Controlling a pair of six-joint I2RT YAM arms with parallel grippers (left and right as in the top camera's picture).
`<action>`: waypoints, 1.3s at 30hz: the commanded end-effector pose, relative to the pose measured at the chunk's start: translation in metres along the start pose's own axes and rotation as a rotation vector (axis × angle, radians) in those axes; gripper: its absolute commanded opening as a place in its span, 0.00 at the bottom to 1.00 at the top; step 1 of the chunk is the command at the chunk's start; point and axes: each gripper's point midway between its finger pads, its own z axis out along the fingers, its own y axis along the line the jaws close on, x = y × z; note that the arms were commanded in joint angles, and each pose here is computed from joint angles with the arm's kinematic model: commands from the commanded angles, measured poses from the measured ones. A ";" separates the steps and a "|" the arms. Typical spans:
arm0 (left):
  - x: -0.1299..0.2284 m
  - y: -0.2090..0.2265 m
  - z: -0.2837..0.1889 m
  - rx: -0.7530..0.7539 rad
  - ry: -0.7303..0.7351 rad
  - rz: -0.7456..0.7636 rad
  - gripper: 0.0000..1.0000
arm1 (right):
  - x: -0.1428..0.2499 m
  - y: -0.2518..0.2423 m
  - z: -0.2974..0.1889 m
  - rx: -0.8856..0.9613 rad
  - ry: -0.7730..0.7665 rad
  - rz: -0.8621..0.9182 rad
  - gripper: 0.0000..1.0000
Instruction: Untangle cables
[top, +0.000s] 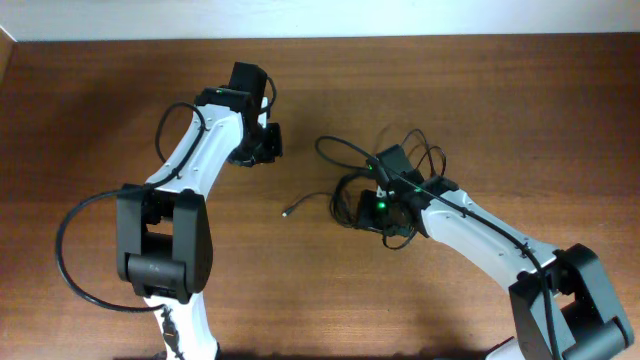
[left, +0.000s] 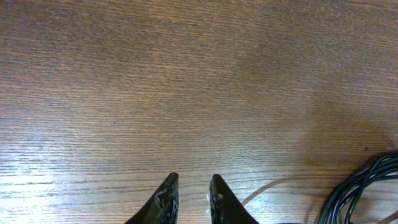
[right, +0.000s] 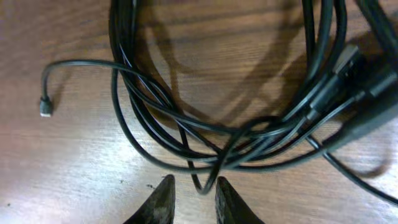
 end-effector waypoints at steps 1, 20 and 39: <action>0.004 -0.002 0.006 0.004 0.017 -0.006 0.19 | -0.001 -0.009 0.004 0.044 -0.022 0.027 0.21; 0.003 -0.006 0.006 0.027 0.014 -0.012 0.19 | 0.007 -0.001 0.031 -0.043 -0.109 -0.040 0.08; 0.008 -0.057 -0.004 0.329 0.030 0.196 0.09 | 0.025 0.084 -0.040 -0.774 0.158 -0.288 0.04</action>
